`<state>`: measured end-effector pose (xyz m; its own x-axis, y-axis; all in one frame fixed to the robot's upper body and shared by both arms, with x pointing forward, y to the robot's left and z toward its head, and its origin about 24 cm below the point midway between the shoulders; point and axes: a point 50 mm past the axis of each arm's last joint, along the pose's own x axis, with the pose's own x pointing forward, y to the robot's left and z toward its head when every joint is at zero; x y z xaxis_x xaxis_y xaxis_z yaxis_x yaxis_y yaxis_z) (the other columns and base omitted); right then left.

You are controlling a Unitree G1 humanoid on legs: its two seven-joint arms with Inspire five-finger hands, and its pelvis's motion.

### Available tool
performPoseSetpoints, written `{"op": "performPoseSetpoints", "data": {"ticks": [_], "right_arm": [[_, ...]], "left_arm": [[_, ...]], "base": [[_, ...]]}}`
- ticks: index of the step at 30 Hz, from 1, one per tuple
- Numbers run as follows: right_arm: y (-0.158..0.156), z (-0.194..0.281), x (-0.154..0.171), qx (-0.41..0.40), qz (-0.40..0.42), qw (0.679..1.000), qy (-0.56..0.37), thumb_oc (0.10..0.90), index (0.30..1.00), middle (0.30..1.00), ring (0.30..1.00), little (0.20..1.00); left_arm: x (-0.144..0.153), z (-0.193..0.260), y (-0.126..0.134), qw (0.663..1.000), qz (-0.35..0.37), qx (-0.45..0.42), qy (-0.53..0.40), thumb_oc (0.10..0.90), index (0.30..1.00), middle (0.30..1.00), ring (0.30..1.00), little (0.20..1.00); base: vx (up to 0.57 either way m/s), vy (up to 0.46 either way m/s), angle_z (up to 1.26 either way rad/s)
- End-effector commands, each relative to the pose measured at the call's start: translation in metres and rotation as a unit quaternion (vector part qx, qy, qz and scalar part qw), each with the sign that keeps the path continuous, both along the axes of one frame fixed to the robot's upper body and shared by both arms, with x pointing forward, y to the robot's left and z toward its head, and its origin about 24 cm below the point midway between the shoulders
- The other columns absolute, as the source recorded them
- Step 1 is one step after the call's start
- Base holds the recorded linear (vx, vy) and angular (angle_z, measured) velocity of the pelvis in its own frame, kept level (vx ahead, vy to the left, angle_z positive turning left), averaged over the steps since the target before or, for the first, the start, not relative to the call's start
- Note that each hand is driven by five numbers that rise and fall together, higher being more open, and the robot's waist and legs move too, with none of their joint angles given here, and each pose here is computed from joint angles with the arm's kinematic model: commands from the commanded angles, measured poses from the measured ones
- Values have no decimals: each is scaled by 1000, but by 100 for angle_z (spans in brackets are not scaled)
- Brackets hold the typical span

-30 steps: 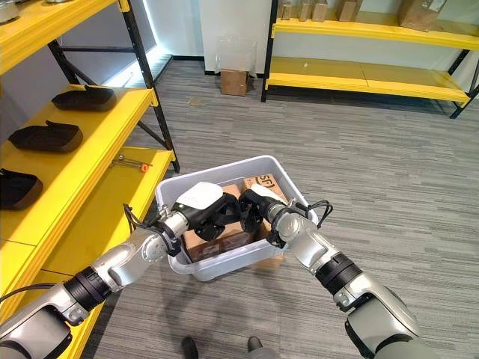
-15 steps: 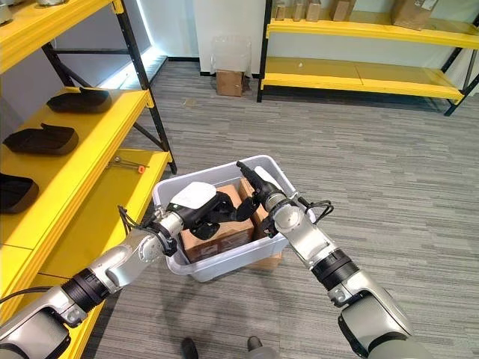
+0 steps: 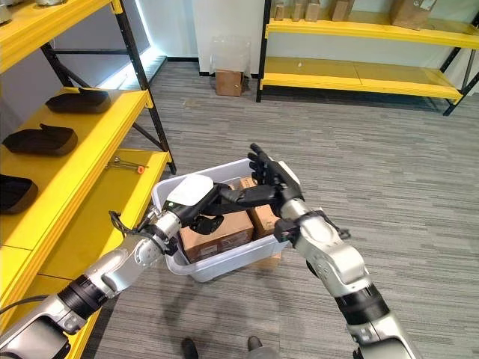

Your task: Move parts from the plastic box to the shelf.

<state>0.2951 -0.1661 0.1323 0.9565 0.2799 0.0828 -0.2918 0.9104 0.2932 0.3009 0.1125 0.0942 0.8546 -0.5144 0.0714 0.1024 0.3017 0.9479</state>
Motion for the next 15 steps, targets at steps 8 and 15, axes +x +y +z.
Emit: {"op": "performPoseSetpoints", "data": {"ticks": [8,15], "right_arm": [[-22,46,-36,303,119,917,-232,900,1000,1000,1000,1000],[-32,-2,-38,304,53,940,-145,900,1000,1000,1000,1000]], "left_arm": [[9,62,12,981,-2,-86,-172,400,300,300,300,300],[0,98,31,958,12,-174,-229,400,300,300,300,300]], "base": [[-16,-42,4],[-5,-14,3]]}}
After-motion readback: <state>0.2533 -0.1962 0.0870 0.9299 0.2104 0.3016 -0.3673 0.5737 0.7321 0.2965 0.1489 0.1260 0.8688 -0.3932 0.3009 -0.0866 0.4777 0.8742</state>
